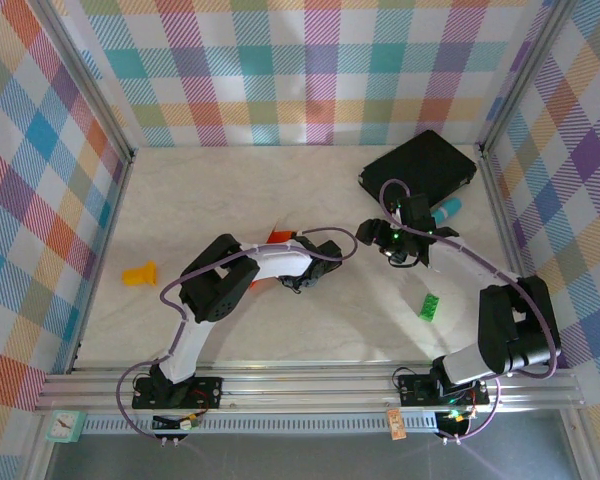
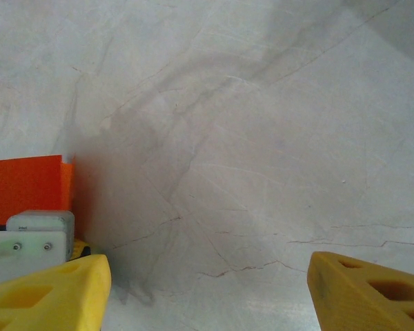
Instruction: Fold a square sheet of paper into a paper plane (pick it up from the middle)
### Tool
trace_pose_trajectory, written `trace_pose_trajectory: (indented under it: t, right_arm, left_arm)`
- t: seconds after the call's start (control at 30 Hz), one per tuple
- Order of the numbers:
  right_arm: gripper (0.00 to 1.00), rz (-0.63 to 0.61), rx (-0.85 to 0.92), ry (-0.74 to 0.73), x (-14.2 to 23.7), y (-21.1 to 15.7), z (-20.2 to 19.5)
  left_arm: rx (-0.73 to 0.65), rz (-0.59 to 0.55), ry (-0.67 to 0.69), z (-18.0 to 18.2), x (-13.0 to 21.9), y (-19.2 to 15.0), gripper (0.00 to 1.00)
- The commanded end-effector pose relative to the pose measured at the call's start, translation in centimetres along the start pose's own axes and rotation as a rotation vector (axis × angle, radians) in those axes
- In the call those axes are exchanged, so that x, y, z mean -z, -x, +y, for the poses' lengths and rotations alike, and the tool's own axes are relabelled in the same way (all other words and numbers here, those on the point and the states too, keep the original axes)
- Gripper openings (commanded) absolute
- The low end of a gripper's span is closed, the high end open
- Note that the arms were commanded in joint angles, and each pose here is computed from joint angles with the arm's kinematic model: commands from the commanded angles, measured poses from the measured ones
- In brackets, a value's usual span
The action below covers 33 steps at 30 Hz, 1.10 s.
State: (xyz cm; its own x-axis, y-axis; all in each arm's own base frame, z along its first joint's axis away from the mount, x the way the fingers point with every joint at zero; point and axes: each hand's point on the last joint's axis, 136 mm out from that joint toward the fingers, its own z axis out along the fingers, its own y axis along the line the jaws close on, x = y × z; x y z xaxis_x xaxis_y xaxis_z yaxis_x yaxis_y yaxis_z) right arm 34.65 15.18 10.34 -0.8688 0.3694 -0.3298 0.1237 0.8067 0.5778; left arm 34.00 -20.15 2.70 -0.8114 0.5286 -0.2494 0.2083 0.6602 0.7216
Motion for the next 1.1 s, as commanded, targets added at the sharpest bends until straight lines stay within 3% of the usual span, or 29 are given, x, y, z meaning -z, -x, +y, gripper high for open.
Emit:
trace_pose_trajectory:
  t: [0.0, 0.33, 0.67, 0.83, 1.07]
  right_arm:
    - [0.76, 0.019, -0.027, 0.012, -0.1, -0.2, 0.1]
    - [0.76, 0.013, -0.031, 0.012, -0.1, 0.0, 0.1]
    - [0.76, 0.012, -0.042, 0.005, -0.2, -0.1, -0.2]
    - [0.76, 0.018, -0.049, 0.014, -0.6, -0.1, -0.1]
    - [0.75, 0.047, -0.067, 0.039, -1.1, -0.6, 0.1]
  left_arm:
    - [0.051, 0.011, -0.088, -1.4, 0.7, 0.3, 0.23]
    - [0.155, 0.016, -0.204, -1.2, 3.4, 0.8, 0.32]
    - [0.351, 0.068, -0.561, -1.2, 9.2, -1.4, 0.41]
    - [0.425, 0.058, -0.699, 0.3, 10.9, -2.2, 0.4]
    - [0.575, 0.08, -0.802, 2.1, 8.5, -2.9, 0.32]
